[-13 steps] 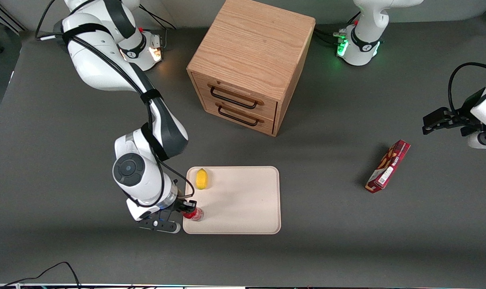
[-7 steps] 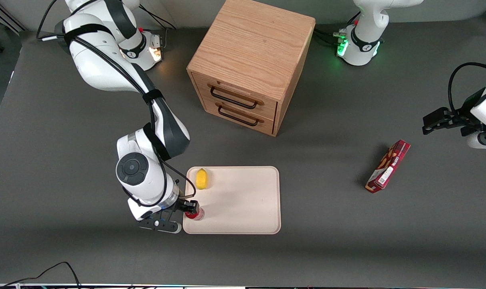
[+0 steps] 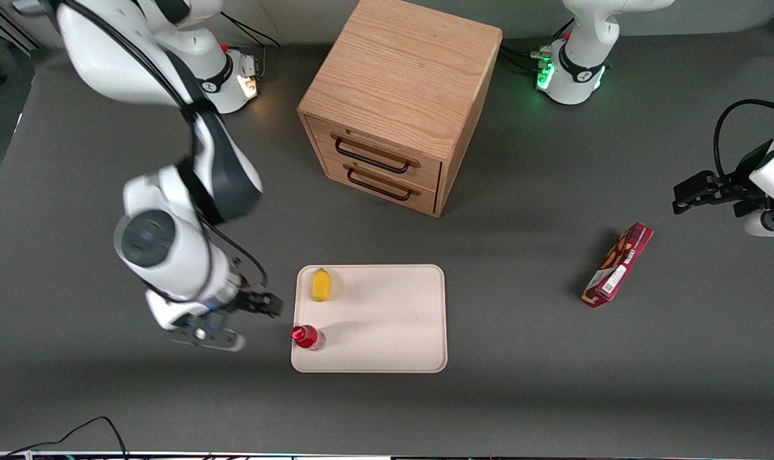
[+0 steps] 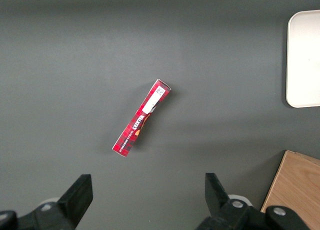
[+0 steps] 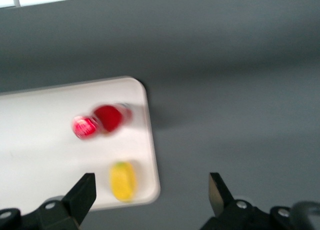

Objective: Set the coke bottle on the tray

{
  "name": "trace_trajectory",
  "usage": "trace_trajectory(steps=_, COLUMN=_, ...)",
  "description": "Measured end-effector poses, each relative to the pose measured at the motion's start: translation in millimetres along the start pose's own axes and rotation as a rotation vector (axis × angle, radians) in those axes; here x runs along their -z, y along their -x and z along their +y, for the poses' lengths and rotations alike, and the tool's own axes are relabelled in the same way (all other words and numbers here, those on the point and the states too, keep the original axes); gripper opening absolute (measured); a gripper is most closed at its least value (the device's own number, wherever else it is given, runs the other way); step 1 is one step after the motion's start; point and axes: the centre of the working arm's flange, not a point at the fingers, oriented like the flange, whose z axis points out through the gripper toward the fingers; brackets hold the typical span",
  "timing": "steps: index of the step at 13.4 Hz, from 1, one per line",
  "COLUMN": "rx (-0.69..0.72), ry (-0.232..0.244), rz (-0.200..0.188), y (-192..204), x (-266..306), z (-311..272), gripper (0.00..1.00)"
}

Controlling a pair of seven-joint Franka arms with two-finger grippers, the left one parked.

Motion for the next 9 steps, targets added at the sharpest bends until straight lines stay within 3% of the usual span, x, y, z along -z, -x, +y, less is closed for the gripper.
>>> trace_trajectory(steps=6, rx=0.062, ry=-0.039, rz=-0.054, y=115, x=127, z=145, gripper=1.00)
trace_trajectory(steps=9, rx=0.051, ry=-0.039, rz=-0.066, y=133, x=154, z=171, gripper=1.00)
